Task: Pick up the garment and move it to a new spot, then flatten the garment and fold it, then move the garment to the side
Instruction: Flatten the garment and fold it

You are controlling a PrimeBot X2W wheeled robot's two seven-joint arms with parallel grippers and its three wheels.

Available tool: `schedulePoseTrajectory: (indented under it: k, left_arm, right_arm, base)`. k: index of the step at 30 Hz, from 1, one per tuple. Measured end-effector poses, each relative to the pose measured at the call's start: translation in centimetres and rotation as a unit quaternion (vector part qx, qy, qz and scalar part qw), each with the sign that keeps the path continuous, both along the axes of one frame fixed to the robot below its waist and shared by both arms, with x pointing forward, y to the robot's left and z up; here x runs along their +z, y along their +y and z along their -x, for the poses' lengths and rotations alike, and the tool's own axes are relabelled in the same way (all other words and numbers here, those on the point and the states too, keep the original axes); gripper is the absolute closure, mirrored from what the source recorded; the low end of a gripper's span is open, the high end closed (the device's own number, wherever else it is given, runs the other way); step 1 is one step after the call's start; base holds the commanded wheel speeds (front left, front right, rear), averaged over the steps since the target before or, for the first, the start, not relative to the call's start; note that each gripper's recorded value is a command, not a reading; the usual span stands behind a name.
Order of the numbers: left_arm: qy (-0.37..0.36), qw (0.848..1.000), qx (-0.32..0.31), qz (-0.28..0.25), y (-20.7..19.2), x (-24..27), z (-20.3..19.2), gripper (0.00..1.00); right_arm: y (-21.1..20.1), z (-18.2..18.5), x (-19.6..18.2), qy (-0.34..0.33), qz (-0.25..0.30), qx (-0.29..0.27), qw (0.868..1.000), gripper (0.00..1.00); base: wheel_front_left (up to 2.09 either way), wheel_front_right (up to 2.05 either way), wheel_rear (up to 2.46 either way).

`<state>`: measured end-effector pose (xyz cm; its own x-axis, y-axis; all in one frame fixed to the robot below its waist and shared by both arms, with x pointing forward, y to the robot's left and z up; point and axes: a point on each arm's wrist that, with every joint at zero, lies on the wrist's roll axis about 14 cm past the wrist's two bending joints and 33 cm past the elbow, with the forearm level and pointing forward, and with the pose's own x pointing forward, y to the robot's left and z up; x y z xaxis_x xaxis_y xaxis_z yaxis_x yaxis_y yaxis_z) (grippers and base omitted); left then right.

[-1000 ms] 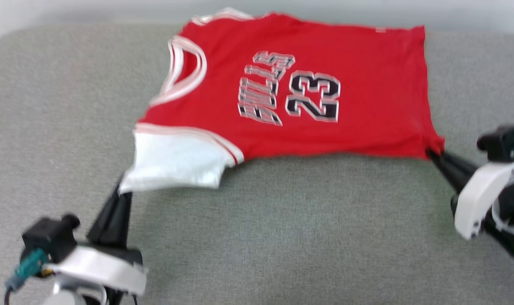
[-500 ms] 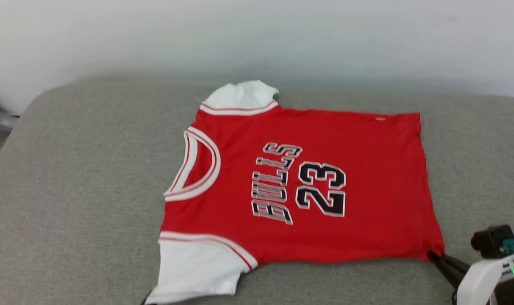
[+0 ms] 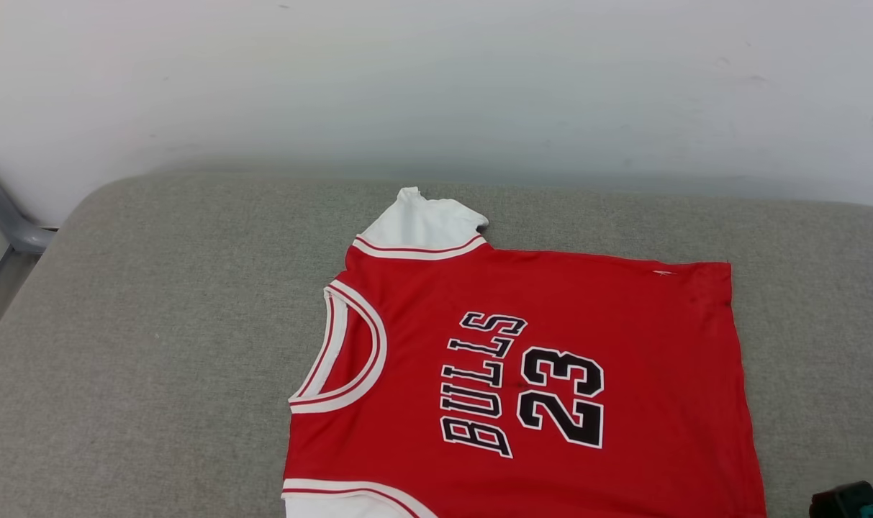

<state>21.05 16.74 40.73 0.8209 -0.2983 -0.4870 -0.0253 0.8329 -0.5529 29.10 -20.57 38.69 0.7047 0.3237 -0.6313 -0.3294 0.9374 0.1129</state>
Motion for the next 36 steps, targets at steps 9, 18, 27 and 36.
schedulePoseTrajectory:
  k: [9,18,27,36]
  left_arm:
    - [-0.086,0.995,0.002,-0.044,0.9,2.8,-3.1,1.0]
    - [-0.171,0.98,-0.032,-0.101,1.5,6.4,-7.9,1.0]
    - [-0.217,0.964,-0.086,-0.129,0.7,8.9,-13.1,1.0]
    - [-0.232,0.951,-0.135,-0.151,-0.5,9.4,-19.2,1.0]
  right_arm:
    - [-0.1,-1.3,1.9,-0.04,-0.026,-0.029,0.998,1.0]
    - [0.1,-2.7,3.4,-0.067,-0.038,-0.037,0.996,1.0]
    - [-0.2,-4.1,4.1,-0.081,-0.045,-0.048,0.995,1.0]
    - [-0.3,-6.8,3.6,-0.07,-0.042,-0.048,0.995,1.0]
  base:
    - [0.0,0.0,0.0]
    - [0.0,0.0,0.0]
    - [0.0,0.0,0.0]
    - [0.0,0.0,0.0]
